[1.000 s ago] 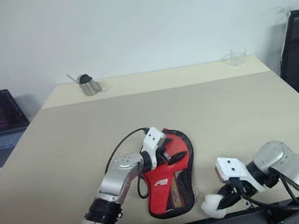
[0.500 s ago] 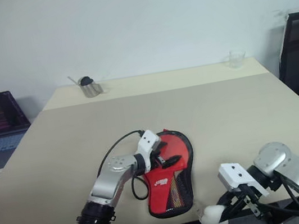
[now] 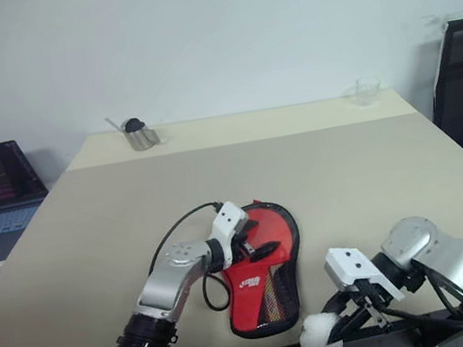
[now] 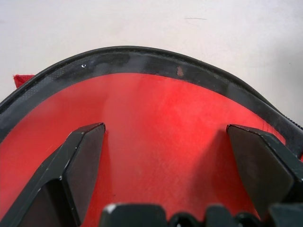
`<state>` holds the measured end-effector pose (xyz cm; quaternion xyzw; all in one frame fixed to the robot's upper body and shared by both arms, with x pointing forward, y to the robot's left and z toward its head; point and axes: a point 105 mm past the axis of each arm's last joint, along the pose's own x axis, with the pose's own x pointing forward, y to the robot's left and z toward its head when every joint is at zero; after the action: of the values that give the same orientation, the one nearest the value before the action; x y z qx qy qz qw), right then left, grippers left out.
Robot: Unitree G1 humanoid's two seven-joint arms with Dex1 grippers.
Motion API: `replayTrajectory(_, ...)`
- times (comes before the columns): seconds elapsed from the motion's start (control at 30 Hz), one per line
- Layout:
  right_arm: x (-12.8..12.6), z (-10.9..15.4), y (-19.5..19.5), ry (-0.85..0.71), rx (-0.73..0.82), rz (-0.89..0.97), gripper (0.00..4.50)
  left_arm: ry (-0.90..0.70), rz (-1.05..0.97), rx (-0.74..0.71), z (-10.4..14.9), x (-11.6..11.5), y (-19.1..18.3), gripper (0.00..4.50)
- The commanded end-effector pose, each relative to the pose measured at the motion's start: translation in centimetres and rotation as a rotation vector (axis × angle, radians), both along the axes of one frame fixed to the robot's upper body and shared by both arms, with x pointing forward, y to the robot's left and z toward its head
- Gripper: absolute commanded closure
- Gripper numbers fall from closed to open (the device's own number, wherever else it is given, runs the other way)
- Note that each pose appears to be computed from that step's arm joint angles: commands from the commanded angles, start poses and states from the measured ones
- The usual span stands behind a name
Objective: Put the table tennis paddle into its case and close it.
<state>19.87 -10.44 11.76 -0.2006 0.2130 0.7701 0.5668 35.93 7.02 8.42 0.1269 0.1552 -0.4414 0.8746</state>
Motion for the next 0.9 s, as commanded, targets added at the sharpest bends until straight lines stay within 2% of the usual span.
replayTrajectory(0.03,-0.2,0.0,-0.1,-0.013,-0.003,0.022,2.42,0.128,0.045,0.04,-3.2,-0.7,1.3,0.0)
replayTrajectory(0.27,1.3,0.4,-0.5,-0.069,-0.02,-0.011,0.03,0.099,0.042,0.016,-2.5,-0.4,1.0,0.0)
replayTrajectory(0.43,4.7,3.2,-0.7,-0.179,0.024,-0.121,0.03,0.043,0.007,-0.016,-0.4,-0.3,1.0,0.0)
replayTrajectory(0.6,10.9,7.3,-2.3,-0.322,0.139,-0.37,0.03,-0.058,-0.021,-0.076,4.3,-0.6,3.4,0.0)
replayTrajectory(0.67,12.6,7.8,-3.4,-0.355,0.143,-0.432,0.03,-0.087,-0.026,-0.093,5.9,-0.9,4.5,0.0)
replayTrajectory(0.8,15.4,7.7,-5.9,-0.427,0.069,-0.486,0.03,-0.189,-0.012,-0.133,11.4,-2.4,9.6,0.0)
replayTrajectory(0.9,16.2,8.1,-6.7,-0.451,0.059,-0.473,0.03,-0.185,0.009,-0.1,13.1,-4.1,13.5,0.0)
